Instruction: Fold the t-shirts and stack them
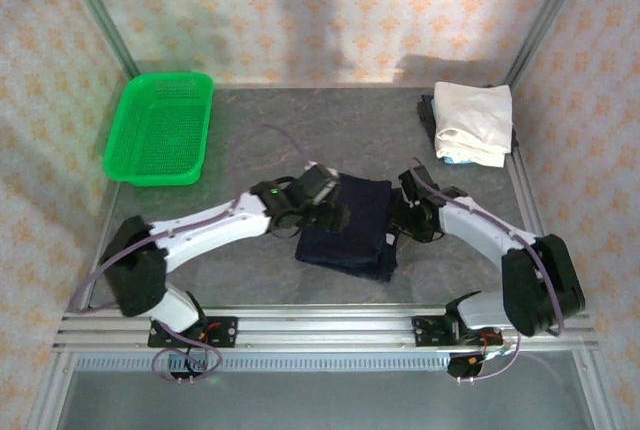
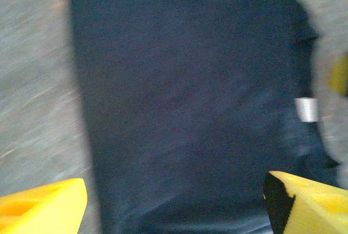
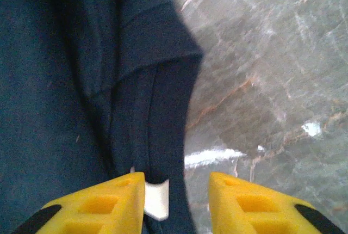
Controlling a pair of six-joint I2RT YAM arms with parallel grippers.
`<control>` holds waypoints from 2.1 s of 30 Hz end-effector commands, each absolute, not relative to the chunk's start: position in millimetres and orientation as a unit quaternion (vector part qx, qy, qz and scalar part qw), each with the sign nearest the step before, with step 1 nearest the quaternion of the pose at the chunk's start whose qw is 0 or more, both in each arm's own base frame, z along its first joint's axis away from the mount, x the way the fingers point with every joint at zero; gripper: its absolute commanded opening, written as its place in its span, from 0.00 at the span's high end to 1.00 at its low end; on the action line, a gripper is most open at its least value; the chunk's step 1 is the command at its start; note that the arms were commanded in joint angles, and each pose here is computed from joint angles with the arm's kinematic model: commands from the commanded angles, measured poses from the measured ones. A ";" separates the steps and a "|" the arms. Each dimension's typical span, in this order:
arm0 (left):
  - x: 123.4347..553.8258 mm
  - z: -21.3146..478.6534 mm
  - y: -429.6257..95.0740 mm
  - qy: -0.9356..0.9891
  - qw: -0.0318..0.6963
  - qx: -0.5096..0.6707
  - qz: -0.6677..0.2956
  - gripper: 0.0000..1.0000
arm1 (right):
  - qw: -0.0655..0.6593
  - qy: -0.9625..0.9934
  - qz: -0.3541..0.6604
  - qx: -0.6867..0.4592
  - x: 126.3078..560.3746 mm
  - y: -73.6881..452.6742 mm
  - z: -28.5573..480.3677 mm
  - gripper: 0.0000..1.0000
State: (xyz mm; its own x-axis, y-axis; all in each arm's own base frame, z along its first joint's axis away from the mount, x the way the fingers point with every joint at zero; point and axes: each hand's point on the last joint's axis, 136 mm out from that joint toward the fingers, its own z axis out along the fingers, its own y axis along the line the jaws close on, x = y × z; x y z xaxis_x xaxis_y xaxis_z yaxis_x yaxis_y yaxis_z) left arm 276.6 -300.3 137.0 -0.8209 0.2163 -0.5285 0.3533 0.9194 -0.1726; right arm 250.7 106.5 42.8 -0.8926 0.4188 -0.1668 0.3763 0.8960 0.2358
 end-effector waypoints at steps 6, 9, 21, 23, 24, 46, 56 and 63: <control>247.0 83.9 -384.2 0.938 0.193 0.245 -0.152 0.21 | 0.122 0.955 0.137 0.232 290.5 111.2 33.2 0.66; 240.9 74.4 -382.6 0.939 0.186 0.246 -0.154 0.24 | 0.125 0.952 0.149 0.236 300.8 114.2 32.5 0.66; 264.6 98.7 -304.9 0.944 0.225 0.144 -0.192 0.21 | 0.134 0.951 0.188 0.206 270.0 115.1 51.1 0.30; 270.3 99.9 -293.1 0.947 0.230 0.137 -0.178 0.21 | 0.137 0.951 0.195 0.199 255.5 117.5 48.3 0.17; 272.8 98.0 -289.0 0.948 0.229 0.132 -0.175 0.21 | 0.137 0.951 0.200 0.192 252.2 121.6 47.8 0.11; 301.2 37.9 -255.7 0.972 0.180 0.059 -0.139 0.22 | 0.075 0.990 0.086 0.082 265.4 169.9 19.4 0.28; 300.6 35.1 -251.8 0.973 0.170 0.063 -0.139 0.23 | 0.070 0.981 0.162 0.075 272.2 200.0 5.9 0.47; 301.5 39.7 -246.4 0.973 0.175 0.056 -0.139 0.23 | 0.085 0.984 0.138 0.074 281.7 194.3 16.7 0.75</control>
State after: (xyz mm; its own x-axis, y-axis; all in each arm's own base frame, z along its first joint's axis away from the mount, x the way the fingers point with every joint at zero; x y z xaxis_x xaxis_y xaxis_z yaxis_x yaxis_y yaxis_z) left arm 301.7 -252.6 39.4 -0.9325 0.0661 -0.3552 0.1653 0.9522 -0.2569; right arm 257.7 165.4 19.7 -0.9780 0.1888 -0.0884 0.1702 0.9680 0.1843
